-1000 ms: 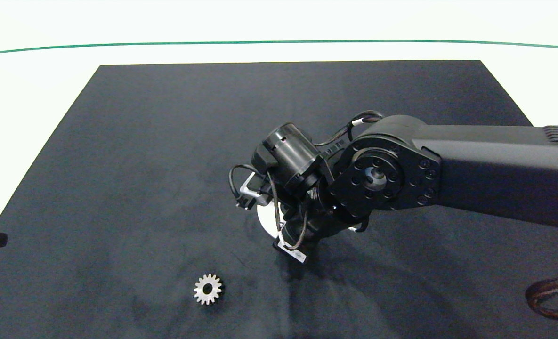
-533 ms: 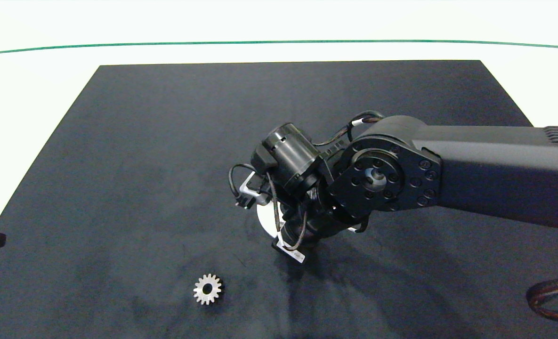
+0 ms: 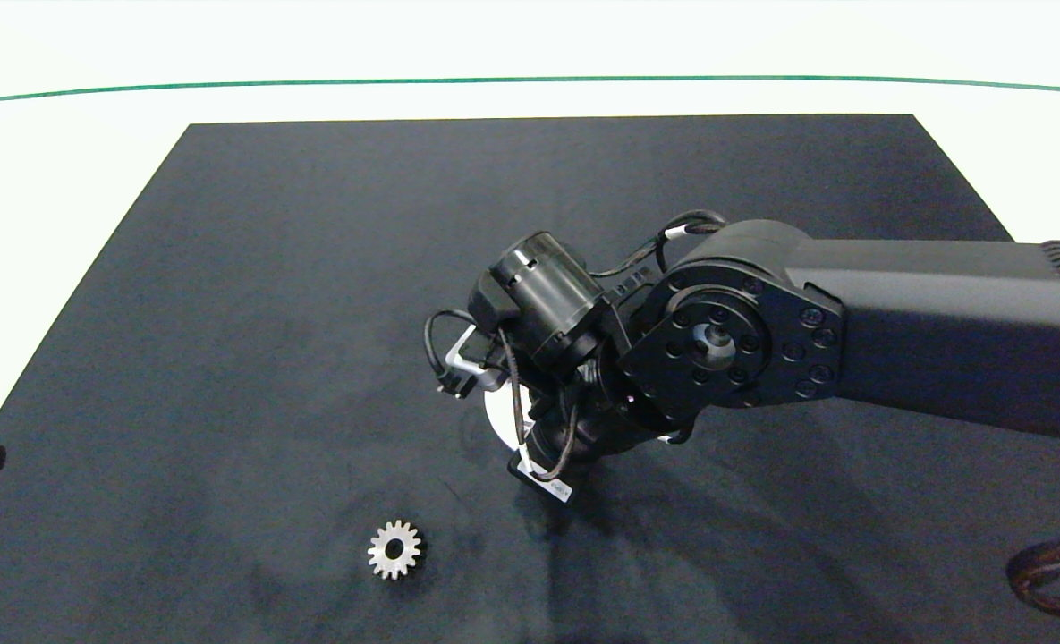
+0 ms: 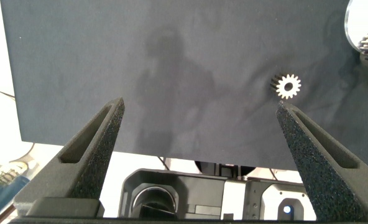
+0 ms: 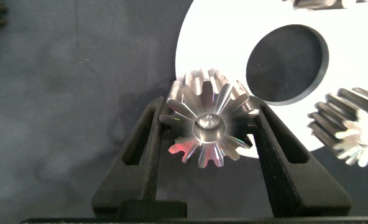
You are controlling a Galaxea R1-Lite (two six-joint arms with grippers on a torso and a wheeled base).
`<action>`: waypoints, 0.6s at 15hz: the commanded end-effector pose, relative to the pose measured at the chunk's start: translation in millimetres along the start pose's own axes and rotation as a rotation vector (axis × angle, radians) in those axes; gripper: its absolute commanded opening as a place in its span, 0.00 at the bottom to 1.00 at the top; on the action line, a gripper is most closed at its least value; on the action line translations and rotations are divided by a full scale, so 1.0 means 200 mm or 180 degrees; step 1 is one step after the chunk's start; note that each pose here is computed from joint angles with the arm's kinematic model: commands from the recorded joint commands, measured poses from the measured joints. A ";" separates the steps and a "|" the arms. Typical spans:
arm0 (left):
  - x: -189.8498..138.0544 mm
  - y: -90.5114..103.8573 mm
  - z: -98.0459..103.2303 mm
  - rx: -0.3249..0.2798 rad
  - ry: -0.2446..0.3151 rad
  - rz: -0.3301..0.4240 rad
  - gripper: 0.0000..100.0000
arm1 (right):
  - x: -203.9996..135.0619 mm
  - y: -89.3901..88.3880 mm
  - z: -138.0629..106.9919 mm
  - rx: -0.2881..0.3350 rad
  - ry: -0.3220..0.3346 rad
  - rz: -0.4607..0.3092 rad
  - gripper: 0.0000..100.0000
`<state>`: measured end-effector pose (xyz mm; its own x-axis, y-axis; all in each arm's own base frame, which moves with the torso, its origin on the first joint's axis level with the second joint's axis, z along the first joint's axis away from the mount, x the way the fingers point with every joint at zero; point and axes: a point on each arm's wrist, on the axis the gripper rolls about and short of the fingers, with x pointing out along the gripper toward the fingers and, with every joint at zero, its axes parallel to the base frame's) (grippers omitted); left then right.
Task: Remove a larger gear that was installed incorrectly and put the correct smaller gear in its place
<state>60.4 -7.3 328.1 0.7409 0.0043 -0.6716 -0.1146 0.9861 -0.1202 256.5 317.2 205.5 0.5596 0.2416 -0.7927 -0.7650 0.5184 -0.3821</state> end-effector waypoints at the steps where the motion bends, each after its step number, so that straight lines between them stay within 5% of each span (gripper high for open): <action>1: 0.00 0.00 -0.01 -0.0007 0.0009 0.0006 1.00 | -0.07 0.00 0.00 -0.0006 -0.0085 -0.0003 0.19; 6: -0.01 0.00 -0.01 -0.0008 0.0000 0.0003 1.00 | -0.25 -0.03 -0.08 0.0070 -0.0140 -0.0012 0.10; 9: 0.00 0.00 -0.01 -0.0003 0.0014 0.0004 1.00 | -0.35 -0.09 -0.28 0.0354 0.0119 -0.0256 0.07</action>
<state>59.1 -7.1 328.2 0.7434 0.0026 -0.6688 -0.1130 0.9861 -0.1217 226.6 278.9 226.8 0.5754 0.2043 -0.7919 -0.7245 0.5766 -0.3777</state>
